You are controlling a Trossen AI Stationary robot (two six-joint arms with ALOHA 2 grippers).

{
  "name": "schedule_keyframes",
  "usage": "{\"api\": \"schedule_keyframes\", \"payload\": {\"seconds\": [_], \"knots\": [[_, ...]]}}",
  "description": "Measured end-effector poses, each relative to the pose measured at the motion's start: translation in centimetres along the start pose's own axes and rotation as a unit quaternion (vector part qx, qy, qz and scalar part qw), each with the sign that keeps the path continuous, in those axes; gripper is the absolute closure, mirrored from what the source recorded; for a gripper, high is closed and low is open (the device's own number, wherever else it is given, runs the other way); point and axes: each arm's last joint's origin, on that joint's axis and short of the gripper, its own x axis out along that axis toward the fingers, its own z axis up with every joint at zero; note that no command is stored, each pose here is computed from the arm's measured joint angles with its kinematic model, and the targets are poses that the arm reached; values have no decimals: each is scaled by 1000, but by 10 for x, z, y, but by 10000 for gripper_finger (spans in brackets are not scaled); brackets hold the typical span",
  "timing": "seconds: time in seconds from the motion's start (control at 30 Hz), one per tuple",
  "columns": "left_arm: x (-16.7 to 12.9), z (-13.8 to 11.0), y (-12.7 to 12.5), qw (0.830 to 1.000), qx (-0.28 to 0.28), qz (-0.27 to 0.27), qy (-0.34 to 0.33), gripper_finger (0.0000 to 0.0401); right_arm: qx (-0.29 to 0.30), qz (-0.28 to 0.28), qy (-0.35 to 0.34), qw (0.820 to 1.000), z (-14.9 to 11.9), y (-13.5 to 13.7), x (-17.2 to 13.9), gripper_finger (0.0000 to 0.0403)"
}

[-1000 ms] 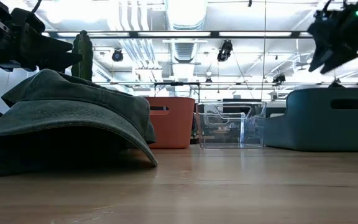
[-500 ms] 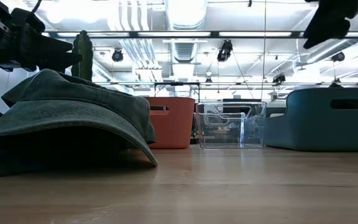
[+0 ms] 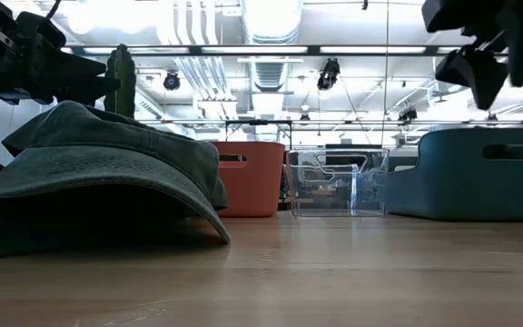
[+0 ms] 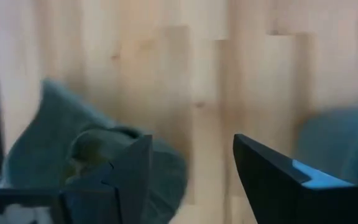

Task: Pick & Place hat
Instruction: Put the gray cap into the transparent bin

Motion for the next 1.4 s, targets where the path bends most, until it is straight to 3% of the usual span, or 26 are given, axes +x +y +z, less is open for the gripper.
{"api": "schedule_keyframes", "payload": {"seconds": [0.2, 0.33, 0.4, 0.7, 0.87, 1.4], "knots": [[0, 0, 0, 1000, 0, 0, 0, 227, -132, 8, 48, 990, 15, 34, 18, 188], [0, 0, 0, 1000, 0, 0, 0, 227, -247, 6, 70, 967, 26, 59, 32, 188], [0, 0, 0, 1000, 0, 0, 0, 227, -274, 6, 81, 958, 32, 67, 41, 188], [0, 0, 0, 1000, 0, 0, 0, 227, -277, 21, 102, 955, 49, 72, 56, 188], [0, 0, 0, 1000, 0, 0, 0, 227, -252, 33, 137, 957, 44, 84, 73, 188], [0, 0, 0, 1000, 0, 0, 0, 227, -277, 25, 195, 941, 22, 111, 127, 188]]}}
